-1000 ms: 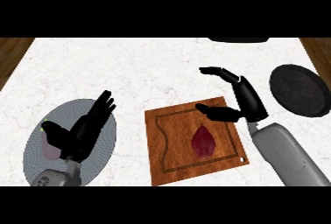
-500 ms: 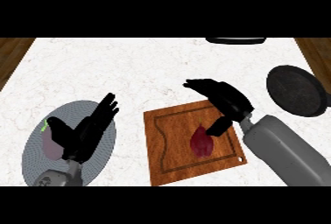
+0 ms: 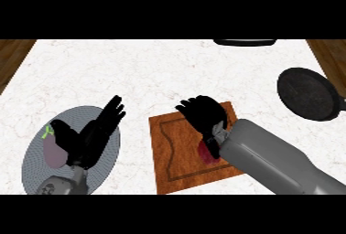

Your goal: Pick the pear from the cutting board and place it in the pan

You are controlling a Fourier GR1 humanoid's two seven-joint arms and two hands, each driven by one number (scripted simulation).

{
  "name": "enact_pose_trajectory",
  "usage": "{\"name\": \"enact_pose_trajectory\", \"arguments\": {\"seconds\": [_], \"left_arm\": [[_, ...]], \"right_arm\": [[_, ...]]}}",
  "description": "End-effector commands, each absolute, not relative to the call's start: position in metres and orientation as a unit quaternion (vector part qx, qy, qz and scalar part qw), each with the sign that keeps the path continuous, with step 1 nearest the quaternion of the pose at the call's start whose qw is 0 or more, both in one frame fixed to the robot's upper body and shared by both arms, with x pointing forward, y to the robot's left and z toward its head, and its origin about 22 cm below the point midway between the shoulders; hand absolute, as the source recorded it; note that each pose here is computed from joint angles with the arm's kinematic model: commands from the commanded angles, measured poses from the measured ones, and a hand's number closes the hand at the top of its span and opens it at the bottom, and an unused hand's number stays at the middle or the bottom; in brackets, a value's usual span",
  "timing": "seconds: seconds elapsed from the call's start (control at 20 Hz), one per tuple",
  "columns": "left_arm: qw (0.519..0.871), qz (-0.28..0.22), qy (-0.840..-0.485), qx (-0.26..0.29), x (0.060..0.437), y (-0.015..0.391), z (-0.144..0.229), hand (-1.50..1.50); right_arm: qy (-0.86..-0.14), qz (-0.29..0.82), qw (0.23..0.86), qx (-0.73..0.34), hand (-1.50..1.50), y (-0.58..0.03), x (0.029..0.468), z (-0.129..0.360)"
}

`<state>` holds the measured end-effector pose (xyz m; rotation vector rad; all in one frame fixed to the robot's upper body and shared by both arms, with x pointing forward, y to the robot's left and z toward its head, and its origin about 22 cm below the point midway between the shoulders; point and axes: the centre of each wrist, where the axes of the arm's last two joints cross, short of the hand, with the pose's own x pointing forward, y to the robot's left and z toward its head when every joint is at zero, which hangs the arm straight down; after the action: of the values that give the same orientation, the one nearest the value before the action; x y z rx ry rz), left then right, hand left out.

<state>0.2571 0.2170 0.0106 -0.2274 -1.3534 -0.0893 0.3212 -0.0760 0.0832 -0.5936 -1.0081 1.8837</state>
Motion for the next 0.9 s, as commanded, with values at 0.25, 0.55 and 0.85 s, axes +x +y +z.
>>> {"name": "enact_pose_trajectory", "arguments": {"seconds": [0.25, 0.55, 0.85], "left_arm": [[0.776, -0.042, -0.621, -0.102, 0.26, 0.222, 0.028, 0.0], [0.771, -0.032, -0.628, -0.107, 0.247, 0.225, 0.013, 0.0], [0.767, -0.043, -0.632, -0.104, 0.267, 0.209, 0.024, 0.0]], "right_arm": [[-0.276, 0.798, 0.466, -0.264, -1.5, -0.023, 0.28, 0.072], [-0.283, 0.787, 0.462, -0.295, -1.5, -0.023, 0.26, 0.074], [-0.267, 0.787, 0.432, -0.35, -1.5, -0.027, 0.278, 0.067]]}}
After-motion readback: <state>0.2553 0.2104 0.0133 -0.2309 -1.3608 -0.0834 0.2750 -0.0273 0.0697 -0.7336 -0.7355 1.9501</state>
